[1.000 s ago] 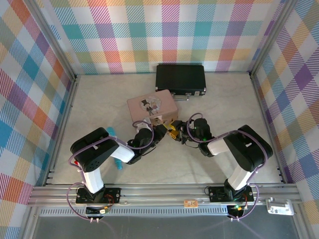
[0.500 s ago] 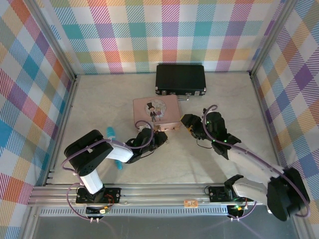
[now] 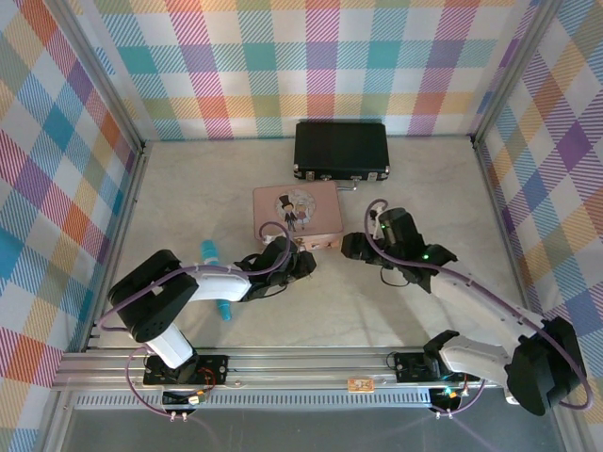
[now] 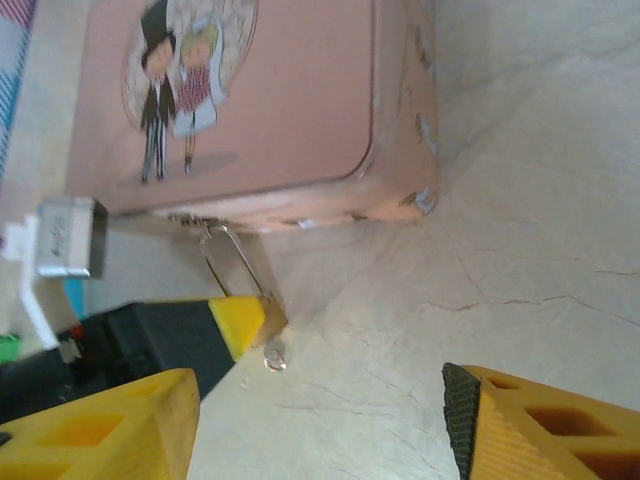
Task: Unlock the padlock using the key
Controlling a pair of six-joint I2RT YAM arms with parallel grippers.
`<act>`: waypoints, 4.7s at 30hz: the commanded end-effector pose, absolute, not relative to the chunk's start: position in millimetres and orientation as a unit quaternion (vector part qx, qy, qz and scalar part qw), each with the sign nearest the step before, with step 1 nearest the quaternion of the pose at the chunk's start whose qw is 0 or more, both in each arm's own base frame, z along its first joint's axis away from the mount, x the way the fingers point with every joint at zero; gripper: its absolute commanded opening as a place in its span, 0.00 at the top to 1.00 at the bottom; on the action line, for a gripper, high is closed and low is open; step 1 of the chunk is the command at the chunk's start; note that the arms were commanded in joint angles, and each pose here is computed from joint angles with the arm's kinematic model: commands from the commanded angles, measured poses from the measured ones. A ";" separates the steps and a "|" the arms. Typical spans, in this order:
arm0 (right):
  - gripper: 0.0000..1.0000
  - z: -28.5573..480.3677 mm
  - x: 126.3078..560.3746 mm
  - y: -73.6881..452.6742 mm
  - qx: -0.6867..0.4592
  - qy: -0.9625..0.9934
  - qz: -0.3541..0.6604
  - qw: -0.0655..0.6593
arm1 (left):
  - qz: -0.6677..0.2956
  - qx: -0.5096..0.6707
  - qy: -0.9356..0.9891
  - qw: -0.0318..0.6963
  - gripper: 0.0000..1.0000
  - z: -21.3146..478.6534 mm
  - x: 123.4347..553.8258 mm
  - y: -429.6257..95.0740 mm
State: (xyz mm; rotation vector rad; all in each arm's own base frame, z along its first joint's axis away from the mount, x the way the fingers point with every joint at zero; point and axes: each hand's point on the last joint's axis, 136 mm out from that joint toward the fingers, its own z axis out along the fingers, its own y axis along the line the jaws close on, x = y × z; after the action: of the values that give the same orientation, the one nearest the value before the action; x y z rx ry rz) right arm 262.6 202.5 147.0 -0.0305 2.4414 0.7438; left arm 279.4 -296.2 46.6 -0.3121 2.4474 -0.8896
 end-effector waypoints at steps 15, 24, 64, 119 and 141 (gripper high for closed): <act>0.38 106.1 255.2 304.7 -0.262 0.913 0.147 0.275 | -0.287 -0.210 0.879 0.319 0.26 111.0 286.7 -193.1; 0.44 81.1 245.7 336.0 -0.289 0.930 0.018 0.225 | -0.303 -0.242 0.862 0.326 0.27 118.3 308.4 -161.3; 0.89 33.5 254.0 323.7 -0.268 0.928 -0.096 0.240 | -0.297 -0.291 0.840 0.350 0.28 137.9 317.9 -116.6; 0.45 105.8 297.0 228.9 -0.065 0.956 0.144 0.247 | -0.380 -0.081 0.878 0.281 0.64 84.1 316.1 -273.2; 0.44 141.5 320.3 223.3 -0.074 0.939 0.167 0.290 | -0.356 -0.068 0.894 0.263 0.87 60.1 313.7 -272.6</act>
State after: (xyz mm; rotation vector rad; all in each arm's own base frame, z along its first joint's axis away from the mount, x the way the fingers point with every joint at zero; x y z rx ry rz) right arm 312.4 219.4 120.7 -0.1717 2.5559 0.4174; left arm 314.9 -270.0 49.5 -0.2069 2.4519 -0.9391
